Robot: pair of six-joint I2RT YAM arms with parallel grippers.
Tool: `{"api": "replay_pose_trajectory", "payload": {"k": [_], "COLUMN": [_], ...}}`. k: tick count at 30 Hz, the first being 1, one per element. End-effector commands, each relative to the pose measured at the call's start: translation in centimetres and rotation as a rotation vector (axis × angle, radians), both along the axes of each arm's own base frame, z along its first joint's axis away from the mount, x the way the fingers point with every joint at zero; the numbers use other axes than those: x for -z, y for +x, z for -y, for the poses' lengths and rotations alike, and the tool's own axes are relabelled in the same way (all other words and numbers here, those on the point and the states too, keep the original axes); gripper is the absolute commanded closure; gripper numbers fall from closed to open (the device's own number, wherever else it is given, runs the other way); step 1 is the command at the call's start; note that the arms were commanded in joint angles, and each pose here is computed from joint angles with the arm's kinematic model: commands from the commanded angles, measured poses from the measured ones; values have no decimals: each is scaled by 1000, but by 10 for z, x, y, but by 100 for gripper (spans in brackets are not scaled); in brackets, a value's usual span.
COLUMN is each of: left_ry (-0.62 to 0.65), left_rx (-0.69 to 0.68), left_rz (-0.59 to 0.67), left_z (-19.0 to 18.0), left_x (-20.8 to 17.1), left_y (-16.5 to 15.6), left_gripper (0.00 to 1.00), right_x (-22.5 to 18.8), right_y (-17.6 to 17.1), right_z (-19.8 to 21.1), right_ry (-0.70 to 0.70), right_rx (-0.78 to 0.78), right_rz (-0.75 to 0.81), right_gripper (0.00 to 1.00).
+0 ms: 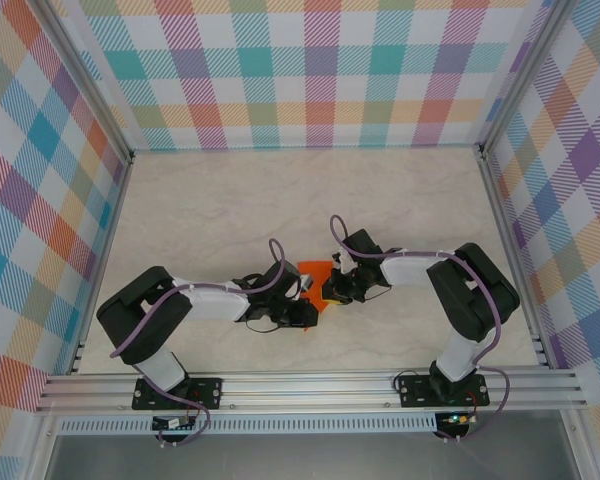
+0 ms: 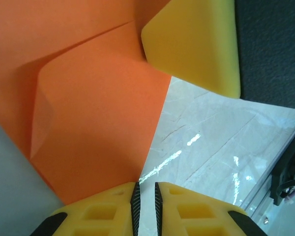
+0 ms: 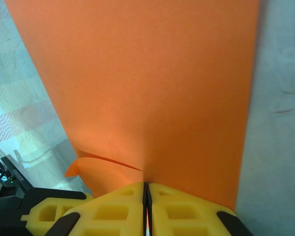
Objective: Fold a paper plane with a square sheet of paper (pick it up from the middle)
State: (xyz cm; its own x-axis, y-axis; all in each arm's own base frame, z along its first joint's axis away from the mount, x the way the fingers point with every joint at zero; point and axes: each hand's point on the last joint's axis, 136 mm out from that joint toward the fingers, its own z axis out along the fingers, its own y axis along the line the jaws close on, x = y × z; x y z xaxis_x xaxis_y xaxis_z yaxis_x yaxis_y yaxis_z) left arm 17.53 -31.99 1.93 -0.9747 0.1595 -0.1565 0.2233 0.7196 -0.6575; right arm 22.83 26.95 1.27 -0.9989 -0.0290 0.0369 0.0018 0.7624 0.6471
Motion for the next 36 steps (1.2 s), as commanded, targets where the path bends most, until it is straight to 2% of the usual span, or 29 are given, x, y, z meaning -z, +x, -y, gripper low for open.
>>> {"api": "replay_pose_trajectory", "payload": {"k": [1, 11, 24, 31, 36], "left_ry": [46, 90, 144, 146, 44], "left_rx": [12, 13, 56, 127, 107], "left_rz": [-74, -75, -199, -209, -109], "left_z": [-12, -34, -51, -58, -38], "left_x": [23, 19, 34, 19, -14], "left_y": [-19, -33, -62, -75, -55], "left_gripper": [81, 81, 82, 82, 83], "right_x": [33, 39, 38, 36, 35], "right_y": [-12, -12, -12, -11, -11], "right_z": [26, 33, 33, 33, 33], "right_ry": [-157, -201, -205, -206, -204], "right_rx": [14, 20, 23, 22, 23], "right_rz": [-41, -43, -44, -43, -42], "right_gripper": [89, 89, 88, 88, 88]}}
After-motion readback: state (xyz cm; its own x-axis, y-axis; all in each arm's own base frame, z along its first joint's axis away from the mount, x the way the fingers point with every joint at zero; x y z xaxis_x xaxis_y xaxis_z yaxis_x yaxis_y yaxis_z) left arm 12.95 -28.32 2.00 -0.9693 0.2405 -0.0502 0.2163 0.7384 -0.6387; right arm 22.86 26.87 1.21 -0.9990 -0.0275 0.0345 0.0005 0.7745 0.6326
